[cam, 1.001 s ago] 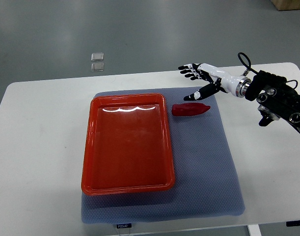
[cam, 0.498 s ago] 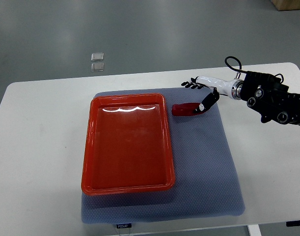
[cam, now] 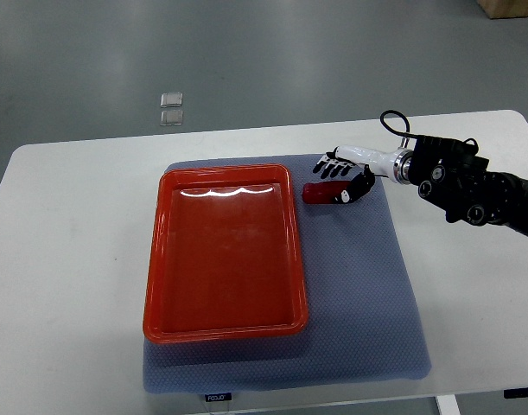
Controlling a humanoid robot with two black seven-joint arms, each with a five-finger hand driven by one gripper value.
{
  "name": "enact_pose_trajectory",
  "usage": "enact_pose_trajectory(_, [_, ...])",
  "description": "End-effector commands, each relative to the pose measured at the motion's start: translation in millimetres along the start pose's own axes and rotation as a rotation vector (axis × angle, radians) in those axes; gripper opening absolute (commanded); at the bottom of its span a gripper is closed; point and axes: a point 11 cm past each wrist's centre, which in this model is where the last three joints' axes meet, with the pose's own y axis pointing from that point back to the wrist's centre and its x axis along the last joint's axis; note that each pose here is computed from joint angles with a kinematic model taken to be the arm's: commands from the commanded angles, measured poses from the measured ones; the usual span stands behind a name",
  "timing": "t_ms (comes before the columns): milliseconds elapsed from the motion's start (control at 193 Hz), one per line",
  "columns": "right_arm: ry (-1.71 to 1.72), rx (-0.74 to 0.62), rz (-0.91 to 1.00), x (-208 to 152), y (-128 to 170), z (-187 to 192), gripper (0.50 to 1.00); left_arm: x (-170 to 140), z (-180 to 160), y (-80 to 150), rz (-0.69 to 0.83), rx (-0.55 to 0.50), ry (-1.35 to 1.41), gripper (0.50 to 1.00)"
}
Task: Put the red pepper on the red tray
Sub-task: 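Lower the right hand onto the red pepper and close fingers around it, then lift the red pepper with the right hand and carry it over the tray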
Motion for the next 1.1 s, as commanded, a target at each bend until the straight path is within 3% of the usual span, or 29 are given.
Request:
enact_pose_trajectory(0, [0.034, -0.011, -0.020, -5.8, -0.4, 2.8, 0.662, 0.0, 0.1, 0.0, 0.000, 0.000, 0.000, 1.000])
enact_pose_trajectory(176, [0.041, -0.013, -0.024, -8.1, -1.3, 3.2, 0.639, 0.0, 0.2, 0.0, 0.000, -0.001, -0.002, 1.000])
enact_pose_trajectory(254, [0.042, -0.011, -0.024, -7.8, -1.6, 2.1, 0.588, 0.0, 0.1, 0.0, 0.000, 0.000, 0.000, 1.000])
enact_pose_trajectory(332, [0.042, -0.010, -0.023, -7.0, -1.6, 1.7, 0.500, 0.0, 0.1, 0.0, 0.000, 0.000, 0.000, 1.000])
enact_pose_trajectory(534, [0.042, -0.008, -0.018, -4.6, -1.3, 0.9, 0.500, 0.0, 0.3, 0.0, 0.000, -0.001, 0.000, 1.000])
enact_pose_trajectory(778, [0.041, 0.036, 0.041, 27.2, 3.3, -14.5, 0.500, 0.0, 0.3, 0.0, 0.000, -0.001, 0.000, 1.000])
enact_pose_trajectory(960, [0.069, 0.203, 0.056, 41.2, 5.3, -51.4, 0.500, 0.0, 0.1, 0.0, 0.000, 0.000, 0.000, 1.000])
enact_pose_trajectory(1094, [0.101, 0.425, 0.022, 37.2, 14.1, -101.9, 0.500, 0.0, 0.1, 0.0, 0.000, 0.000, 0.000, 1.000])
